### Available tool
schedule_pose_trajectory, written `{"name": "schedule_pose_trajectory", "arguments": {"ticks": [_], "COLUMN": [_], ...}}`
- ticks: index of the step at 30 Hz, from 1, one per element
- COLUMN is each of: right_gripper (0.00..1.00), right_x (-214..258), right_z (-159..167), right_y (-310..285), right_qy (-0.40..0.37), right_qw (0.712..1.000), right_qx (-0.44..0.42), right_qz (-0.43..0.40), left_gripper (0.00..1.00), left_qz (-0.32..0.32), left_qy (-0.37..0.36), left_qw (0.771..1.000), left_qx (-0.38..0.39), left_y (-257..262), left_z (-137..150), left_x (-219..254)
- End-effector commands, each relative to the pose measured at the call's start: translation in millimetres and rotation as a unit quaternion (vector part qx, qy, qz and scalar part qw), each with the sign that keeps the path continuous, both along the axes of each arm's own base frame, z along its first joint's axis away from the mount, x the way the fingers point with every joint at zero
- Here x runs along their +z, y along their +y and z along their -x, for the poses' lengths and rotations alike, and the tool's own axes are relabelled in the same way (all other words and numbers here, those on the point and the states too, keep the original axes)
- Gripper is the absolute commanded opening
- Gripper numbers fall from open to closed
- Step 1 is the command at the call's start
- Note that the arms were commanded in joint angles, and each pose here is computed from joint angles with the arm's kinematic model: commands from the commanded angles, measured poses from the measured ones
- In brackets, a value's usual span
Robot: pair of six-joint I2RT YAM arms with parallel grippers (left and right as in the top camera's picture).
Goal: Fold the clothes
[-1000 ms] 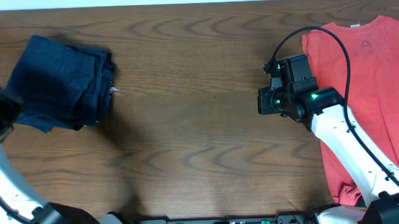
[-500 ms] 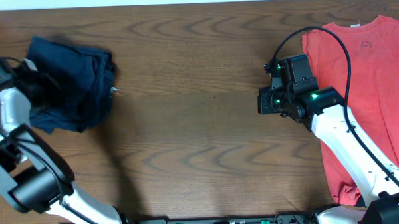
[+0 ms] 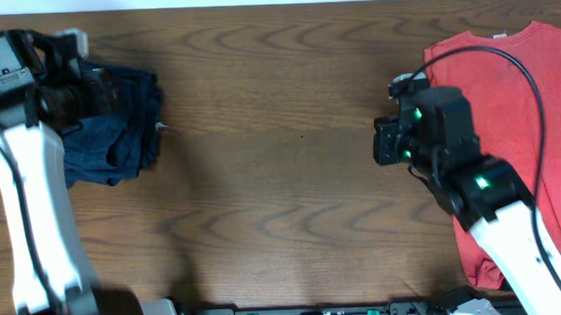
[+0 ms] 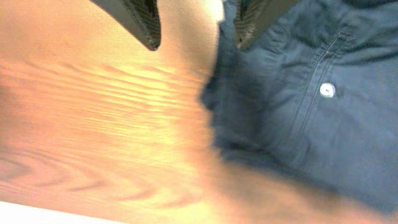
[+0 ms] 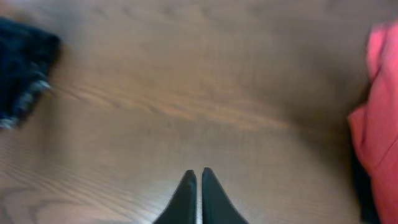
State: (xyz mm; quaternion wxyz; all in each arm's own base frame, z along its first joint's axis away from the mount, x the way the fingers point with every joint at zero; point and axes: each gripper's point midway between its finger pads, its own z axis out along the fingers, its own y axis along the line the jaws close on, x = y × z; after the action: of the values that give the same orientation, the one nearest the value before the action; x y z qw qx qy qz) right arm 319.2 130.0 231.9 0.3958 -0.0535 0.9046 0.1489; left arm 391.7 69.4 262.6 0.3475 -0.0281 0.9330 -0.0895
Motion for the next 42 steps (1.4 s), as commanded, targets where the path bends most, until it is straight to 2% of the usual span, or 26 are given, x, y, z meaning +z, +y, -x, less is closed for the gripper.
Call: {"name": "schedule_pose_trajectory", "arguments": {"ticks": [1,3,4,5,8,13,19,32,38,42], "right_gripper": [0.2,0.41,0.58,0.99,0.99,0.99,0.99,0.99,0.99,0.99], "right_x": [36,53,60,65,76,82,66,25,57,53], "right_z": [9,18,23,28,39,51,58,84,68,71], "right_y": [-14,-17,-19,-21,-26,-30,-33,-49,-80,-105], "right_qy": [-0.069,-0.094,-0.104,-0.111,-0.127,-0.133,-0.1,-0.013,-0.129,-0.208], "right_qw": [0.997,0.995,0.994,0.994,0.992,0.991,0.995,0.998,0.986,0.967], "right_qx": [-0.022,-0.023,-0.023,-0.023,-0.024,-0.024,-0.022,-0.02,-0.099,-0.148], "right_qz": [0.022,0.011,0.006,0.003,-0.004,-0.007,0.007,0.062,0.048,0.011], "left_gripper": [0.54,0.6,0.71,0.98,0.98,0.98,0.98,0.98,0.98,0.98], "left_qz": [-0.062,-0.062,-0.062,-0.061,-0.058,-0.058,-0.063,-0.062,-0.062,-0.062], "left_qy": [-0.046,-0.049,-0.049,-0.048,-0.04,-0.041,-0.056,-0.055,-0.055,-0.055], "left_qw": [0.993,0.991,0.99,0.99,0.99,0.99,0.989,0.989,0.989,0.989], "left_qx": [-0.086,-0.105,-0.113,-0.119,-0.125,-0.125,-0.124,-0.124,-0.124,-0.124], "left_y": [-38,-57,-66,-72,-82,-88,-90,-90,-90,-90], "left_z": [37,64,79,94,131,164,175,175,175,175], "left_x": [46,59,64,68,74,79,86,85,85,85]}}
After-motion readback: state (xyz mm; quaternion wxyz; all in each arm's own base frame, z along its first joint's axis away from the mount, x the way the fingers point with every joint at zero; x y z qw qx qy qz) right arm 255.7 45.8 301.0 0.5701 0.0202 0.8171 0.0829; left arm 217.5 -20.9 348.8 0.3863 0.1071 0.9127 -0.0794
